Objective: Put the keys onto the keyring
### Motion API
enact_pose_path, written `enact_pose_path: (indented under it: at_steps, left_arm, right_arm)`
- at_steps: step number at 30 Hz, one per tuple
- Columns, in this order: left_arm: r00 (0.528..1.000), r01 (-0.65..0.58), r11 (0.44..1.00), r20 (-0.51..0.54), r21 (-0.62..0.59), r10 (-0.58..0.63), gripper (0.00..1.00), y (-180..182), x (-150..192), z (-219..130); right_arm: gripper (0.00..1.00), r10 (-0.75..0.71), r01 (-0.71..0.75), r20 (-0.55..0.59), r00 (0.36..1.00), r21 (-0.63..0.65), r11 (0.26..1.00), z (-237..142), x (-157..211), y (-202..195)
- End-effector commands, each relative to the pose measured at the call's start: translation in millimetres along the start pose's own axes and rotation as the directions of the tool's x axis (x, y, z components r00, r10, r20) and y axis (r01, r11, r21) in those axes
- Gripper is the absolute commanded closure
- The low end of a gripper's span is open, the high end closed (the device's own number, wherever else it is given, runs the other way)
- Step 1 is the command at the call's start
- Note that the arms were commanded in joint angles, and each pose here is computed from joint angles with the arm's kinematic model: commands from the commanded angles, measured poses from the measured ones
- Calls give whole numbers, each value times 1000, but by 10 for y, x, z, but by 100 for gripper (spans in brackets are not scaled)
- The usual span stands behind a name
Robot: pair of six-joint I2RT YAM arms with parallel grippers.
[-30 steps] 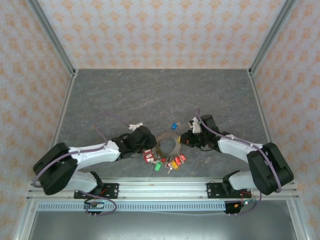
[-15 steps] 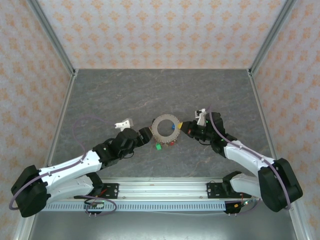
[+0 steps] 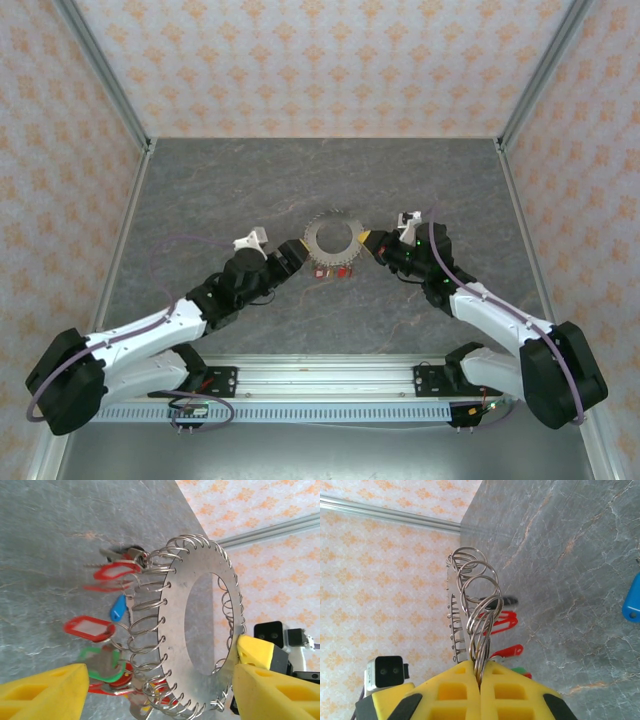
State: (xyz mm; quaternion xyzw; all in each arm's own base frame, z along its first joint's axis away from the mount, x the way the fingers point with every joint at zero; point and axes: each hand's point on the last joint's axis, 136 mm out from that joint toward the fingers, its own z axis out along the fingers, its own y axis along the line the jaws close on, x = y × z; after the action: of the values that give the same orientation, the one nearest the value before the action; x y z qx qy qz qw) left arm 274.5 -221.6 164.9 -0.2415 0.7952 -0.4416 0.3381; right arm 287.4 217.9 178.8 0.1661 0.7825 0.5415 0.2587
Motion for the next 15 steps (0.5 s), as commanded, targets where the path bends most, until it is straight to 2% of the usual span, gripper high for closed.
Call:
enact_pose_path:
  at_steps: [1, 15]
  left_arm:
    - [999, 49, 993, -10, 106, -48, 26, -285, -49, 45]
    - [998, 60, 986, -42, 155, -54, 41, -474, -61, 252]
  right_arm:
    - [100, -37, 45, 60, 998, -141, 989, -49, -174, 496]
    - [100, -41, 45, 27, 999, -170, 984, -46, -141, 600]
